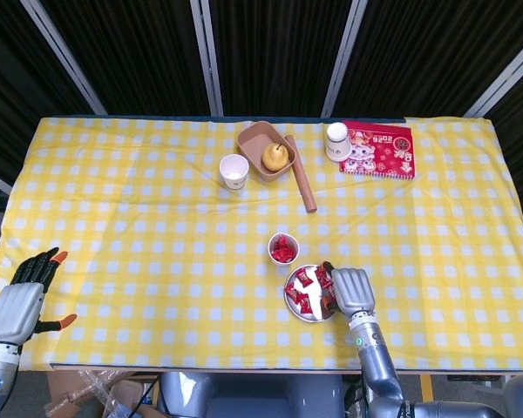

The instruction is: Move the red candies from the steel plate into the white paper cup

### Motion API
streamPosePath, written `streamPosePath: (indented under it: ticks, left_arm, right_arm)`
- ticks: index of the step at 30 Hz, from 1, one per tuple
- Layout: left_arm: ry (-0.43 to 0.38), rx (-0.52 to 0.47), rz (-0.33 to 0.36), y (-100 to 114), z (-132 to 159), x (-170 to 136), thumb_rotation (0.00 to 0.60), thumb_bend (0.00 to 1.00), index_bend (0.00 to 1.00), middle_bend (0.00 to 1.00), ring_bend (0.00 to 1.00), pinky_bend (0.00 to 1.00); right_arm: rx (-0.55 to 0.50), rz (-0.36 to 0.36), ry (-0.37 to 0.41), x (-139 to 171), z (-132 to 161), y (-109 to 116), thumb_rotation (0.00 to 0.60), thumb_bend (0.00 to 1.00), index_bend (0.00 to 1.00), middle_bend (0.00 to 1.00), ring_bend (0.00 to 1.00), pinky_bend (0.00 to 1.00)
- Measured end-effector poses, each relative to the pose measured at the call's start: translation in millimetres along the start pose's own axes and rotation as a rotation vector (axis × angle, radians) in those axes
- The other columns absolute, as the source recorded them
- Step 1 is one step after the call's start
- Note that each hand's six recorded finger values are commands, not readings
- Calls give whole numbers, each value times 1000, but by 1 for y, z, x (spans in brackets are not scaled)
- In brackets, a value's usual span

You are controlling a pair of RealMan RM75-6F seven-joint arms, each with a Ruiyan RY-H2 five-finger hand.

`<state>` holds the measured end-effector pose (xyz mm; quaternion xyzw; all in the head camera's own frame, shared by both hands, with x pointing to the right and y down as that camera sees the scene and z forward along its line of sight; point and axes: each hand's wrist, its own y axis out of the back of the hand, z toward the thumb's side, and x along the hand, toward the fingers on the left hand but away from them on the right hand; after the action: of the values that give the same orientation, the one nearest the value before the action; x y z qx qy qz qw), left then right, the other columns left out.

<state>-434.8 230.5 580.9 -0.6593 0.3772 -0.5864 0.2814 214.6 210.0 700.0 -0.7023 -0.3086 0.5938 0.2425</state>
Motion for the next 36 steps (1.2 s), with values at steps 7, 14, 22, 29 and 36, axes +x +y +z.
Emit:
streamPosePath:
  ticks: [7,14,22,29,36]
  left_arm:
    - [1,-3,0,0,0,0,600,0,0,0,0,0]
    - [0,-5,0,0,0,0,600,0,0,0,0,0]
    - [0,-5,0,0,0,0,600,0,0,0,0,0]
    - [-1,-4,2,0,1,0,600,0,0,0,0,0]
    - [2,-6,3,1,0,0,600,0,0,0,0,0]
  right_arm:
    - [-13,5,-7,-2,-1,-5,600,347,317,872,968,1000]
    - [-19,5,-23,-2,-6,-7,600,346,352,872,968,1000]
    - [-20,-4,-30,-2,-11,-8,600,347,352,872,968,1000]
    - [-56,-11,-2,-1,-2,-7,600,347,352,872,967,1000]
    - [-67,-34,29,-4,9,-5,600,346,352,872,968,1000]
